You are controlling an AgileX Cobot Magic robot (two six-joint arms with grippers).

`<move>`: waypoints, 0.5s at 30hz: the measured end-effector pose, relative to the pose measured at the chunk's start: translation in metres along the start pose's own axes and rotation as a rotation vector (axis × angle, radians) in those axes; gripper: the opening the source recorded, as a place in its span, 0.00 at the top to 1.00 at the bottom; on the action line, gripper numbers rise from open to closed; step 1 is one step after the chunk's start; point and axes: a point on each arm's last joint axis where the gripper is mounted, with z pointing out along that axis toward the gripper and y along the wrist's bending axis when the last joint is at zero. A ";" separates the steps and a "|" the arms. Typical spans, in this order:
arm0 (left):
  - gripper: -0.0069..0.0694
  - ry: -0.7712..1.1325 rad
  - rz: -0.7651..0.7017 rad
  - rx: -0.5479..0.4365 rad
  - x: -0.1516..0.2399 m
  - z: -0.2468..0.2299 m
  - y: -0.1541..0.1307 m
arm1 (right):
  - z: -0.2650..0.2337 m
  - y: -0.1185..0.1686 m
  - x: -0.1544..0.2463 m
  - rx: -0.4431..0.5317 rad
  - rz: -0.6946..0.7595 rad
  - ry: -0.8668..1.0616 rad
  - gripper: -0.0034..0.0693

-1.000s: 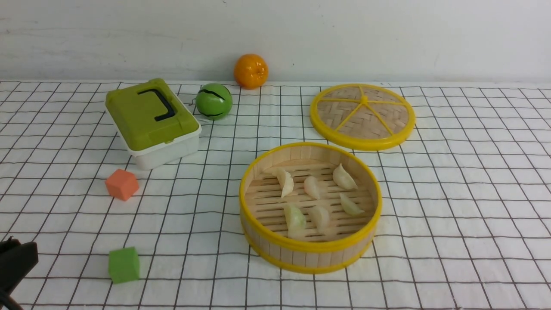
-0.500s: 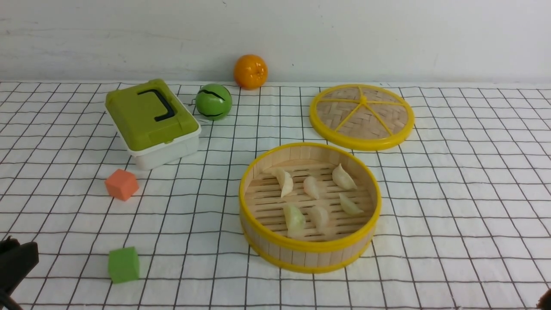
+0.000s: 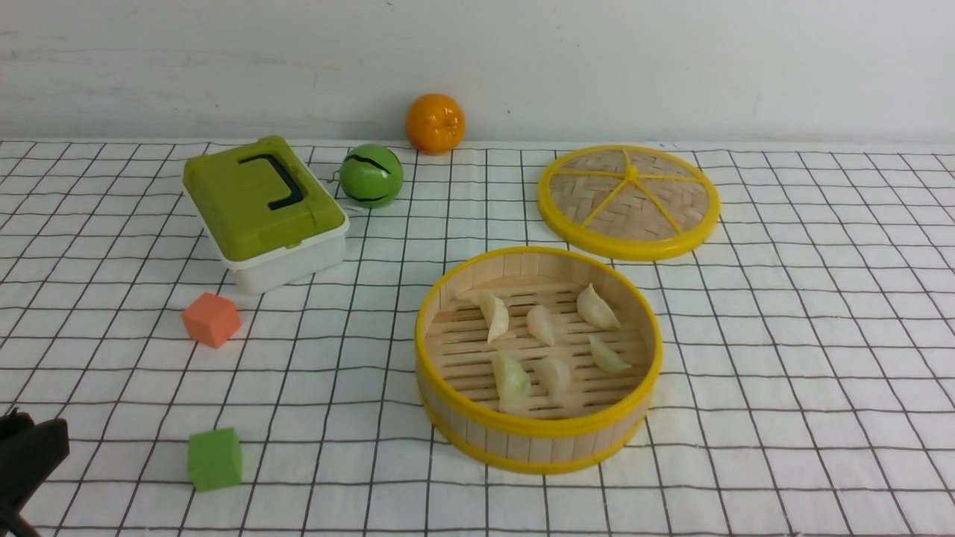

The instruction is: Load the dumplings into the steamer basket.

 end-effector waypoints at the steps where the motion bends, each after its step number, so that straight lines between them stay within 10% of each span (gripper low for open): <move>1: 0.69 0.000 0.000 0.000 0.000 0.000 0.000 | 0.000 -0.004 -0.002 0.049 0.048 -0.026 0.96; 15: 0.67 0.000 0.000 0.000 0.000 0.000 0.000 | -0.006 -0.027 0.020 0.266 -0.329 0.267 0.96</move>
